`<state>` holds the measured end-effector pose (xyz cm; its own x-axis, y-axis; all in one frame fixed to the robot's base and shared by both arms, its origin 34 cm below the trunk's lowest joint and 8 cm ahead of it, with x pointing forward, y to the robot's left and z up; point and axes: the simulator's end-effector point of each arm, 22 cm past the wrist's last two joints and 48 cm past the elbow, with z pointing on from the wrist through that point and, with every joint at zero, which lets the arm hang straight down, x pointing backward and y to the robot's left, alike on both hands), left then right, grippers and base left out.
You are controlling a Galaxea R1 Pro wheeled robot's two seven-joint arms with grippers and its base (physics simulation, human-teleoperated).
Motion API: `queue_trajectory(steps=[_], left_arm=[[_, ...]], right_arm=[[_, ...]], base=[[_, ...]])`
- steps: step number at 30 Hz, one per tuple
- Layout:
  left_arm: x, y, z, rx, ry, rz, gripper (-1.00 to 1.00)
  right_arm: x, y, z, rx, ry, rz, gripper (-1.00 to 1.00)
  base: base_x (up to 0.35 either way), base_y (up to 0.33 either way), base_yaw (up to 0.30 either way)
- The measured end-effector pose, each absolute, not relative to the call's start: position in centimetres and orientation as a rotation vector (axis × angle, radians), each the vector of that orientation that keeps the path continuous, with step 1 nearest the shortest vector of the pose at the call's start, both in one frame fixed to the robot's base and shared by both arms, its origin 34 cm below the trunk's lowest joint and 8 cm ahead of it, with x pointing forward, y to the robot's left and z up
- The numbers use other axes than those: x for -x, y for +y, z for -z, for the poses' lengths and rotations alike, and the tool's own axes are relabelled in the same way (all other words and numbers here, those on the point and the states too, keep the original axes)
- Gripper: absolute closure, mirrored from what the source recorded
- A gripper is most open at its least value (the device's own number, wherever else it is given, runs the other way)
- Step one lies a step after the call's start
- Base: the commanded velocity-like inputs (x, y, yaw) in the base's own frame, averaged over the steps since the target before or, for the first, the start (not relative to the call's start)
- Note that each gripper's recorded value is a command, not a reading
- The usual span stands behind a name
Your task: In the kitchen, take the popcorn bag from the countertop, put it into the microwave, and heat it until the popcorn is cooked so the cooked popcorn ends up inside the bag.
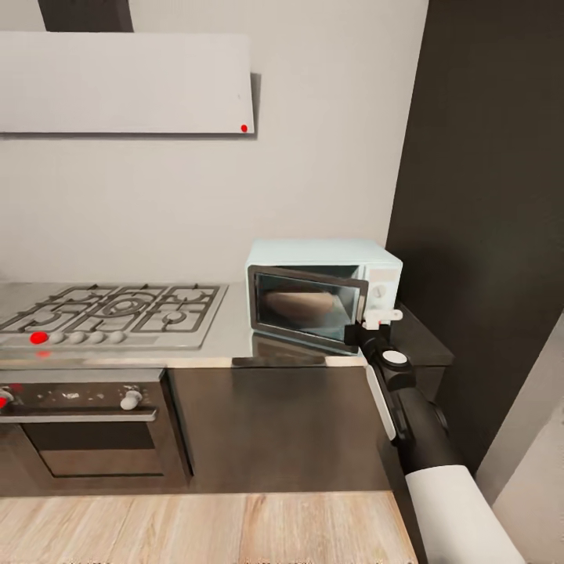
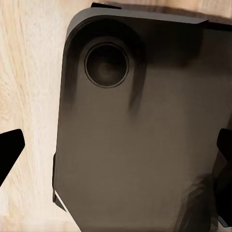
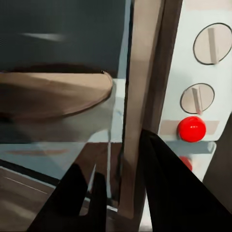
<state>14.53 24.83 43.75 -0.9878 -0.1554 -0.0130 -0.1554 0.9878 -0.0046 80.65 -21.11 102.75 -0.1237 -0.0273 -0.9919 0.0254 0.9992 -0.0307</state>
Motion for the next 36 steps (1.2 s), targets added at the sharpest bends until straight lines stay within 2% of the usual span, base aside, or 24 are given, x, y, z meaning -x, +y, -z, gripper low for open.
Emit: queue_trajectory(steps=[17, 18, 20, 36], left_arm=[[-14.5, 24.8, -43.7, 0.244, 3.119, 0.006, -1.0], [-14.5, 24.8, -43.7, 0.244, 3.119, 0.006, -1.0], [-14.5, 24.8, -43.7, 0.244, 3.118, 0.006, -1.0], [-14.5, 24.8, -43.7, 0.245, 3.118, 0.006, -1.0]], right_arm=[[-80.6, -20.8, -102.7, 0.01, 1.694, 0.046, 1.0], [-80.6, -20.8, -102.7, 0.01, 1.694, 0.046, -1.0], [-80.6, -24.2, -102.8, -0.07, 1.695, 0.08, -1.0], [-80.3, -24.7, -101.4, -0.058, 1.761, 0.095, -1.0]], base=[[-0.019, 0.0, 0.0], [0.0, 0.0, 0.0], [0.0, 0.0, 0.0], [0.0, 0.0, 0.0]])
